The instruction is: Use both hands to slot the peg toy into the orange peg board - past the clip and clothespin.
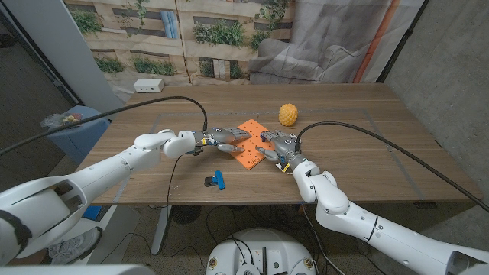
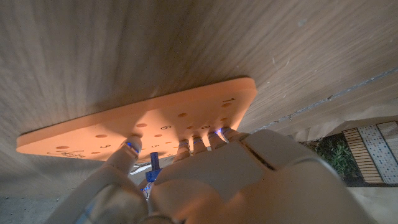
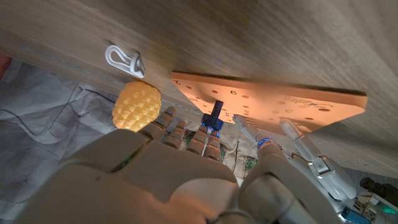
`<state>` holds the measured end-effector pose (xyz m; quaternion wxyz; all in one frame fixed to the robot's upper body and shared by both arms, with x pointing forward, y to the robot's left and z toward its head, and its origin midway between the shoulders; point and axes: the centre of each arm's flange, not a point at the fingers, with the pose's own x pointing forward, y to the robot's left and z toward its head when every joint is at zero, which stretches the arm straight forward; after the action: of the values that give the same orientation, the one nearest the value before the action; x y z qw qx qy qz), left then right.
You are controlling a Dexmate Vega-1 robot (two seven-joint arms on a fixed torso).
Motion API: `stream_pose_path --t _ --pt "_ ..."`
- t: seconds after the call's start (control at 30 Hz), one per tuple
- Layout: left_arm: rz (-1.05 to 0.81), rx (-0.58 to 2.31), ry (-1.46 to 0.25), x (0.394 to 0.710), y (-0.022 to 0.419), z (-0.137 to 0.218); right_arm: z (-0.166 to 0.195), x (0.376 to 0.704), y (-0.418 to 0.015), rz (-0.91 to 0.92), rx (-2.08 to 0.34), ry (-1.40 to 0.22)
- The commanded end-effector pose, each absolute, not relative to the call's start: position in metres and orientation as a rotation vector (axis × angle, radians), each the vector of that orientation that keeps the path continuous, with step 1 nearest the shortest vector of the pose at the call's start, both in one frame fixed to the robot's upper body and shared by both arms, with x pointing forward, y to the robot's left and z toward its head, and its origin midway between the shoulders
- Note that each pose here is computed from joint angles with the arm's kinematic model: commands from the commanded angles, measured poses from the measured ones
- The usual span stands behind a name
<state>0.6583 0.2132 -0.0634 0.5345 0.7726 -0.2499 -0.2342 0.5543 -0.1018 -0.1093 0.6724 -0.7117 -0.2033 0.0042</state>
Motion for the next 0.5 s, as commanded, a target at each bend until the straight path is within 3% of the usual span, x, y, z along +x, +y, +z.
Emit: stream_pose_path --t 0.03,0.5 --pt "-0.585 1.857 -0.562 0.6588 0.2137 -0.0674 -0.1125 0.5529 -0.0992 0.023 -1.613 -0.455" --pt "-0.578 1.857 -0.562 0.6575 0.2145 -0.0682 -0.1137 0.5531 -0.0950 0.050 -1.627 -0.448"
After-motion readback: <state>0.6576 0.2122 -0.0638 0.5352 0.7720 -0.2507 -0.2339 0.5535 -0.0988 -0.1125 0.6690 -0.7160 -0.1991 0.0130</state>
